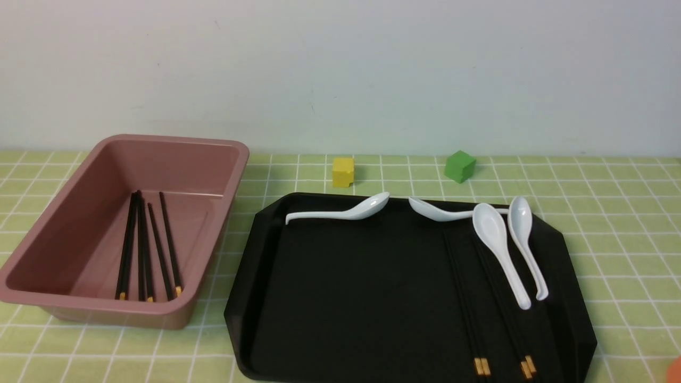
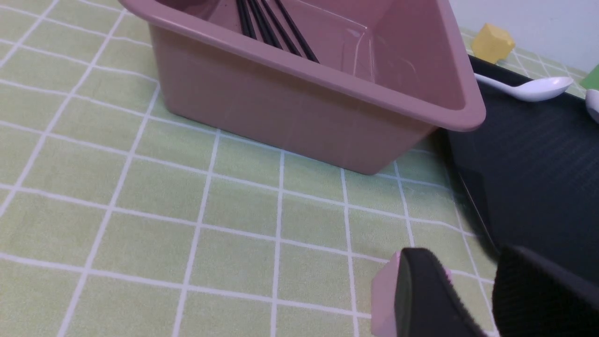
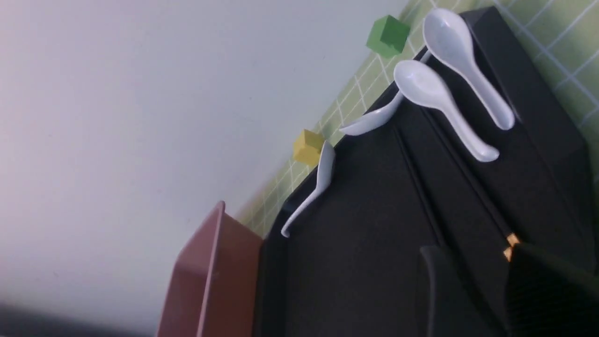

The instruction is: On green tablecloth take chopsticks from black tray and put them in box.

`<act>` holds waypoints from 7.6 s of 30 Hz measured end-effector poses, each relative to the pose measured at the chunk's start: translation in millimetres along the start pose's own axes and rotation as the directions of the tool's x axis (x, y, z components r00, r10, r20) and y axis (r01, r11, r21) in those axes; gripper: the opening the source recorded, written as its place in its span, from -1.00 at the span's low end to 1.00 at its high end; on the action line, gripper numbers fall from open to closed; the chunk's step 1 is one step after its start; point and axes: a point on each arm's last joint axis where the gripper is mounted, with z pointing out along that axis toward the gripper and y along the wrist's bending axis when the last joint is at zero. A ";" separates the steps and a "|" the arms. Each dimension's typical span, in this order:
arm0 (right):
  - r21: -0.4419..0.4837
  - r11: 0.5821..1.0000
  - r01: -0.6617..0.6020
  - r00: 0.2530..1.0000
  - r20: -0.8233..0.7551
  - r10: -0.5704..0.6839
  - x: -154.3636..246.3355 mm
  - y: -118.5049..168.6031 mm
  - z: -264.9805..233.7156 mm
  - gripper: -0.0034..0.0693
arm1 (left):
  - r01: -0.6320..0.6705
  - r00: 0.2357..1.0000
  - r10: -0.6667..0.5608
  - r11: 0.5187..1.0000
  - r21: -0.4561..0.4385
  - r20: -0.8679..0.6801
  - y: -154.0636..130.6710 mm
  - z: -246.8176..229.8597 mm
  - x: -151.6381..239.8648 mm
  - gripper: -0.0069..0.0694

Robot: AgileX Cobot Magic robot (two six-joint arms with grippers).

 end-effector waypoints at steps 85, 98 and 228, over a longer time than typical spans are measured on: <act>-0.095 0.781 0.617 0.442 -0.780 -0.444 2.2 184.8 233.5 -0.53 | 0.000 1.000 0.000 1.000 0.000 0.000 0.0 0.0 0.0 -0.20; -0.458 0.734 0.502 0.323 -0.687 -0.650 141.1 272.6 321.6 -0.53 | 0.000 1.000 0.000 1.000 0.000 0.000 0.0 0.0 0.0 -0.20; 0.225 0.591 0.774 0.624 -0.113 -0.774 -7.2 -27.0 -0.8 -0.71 | 0.000 1.000 0.000 1.000 0.000 0.000 0.0 0.0 0.0 -0.20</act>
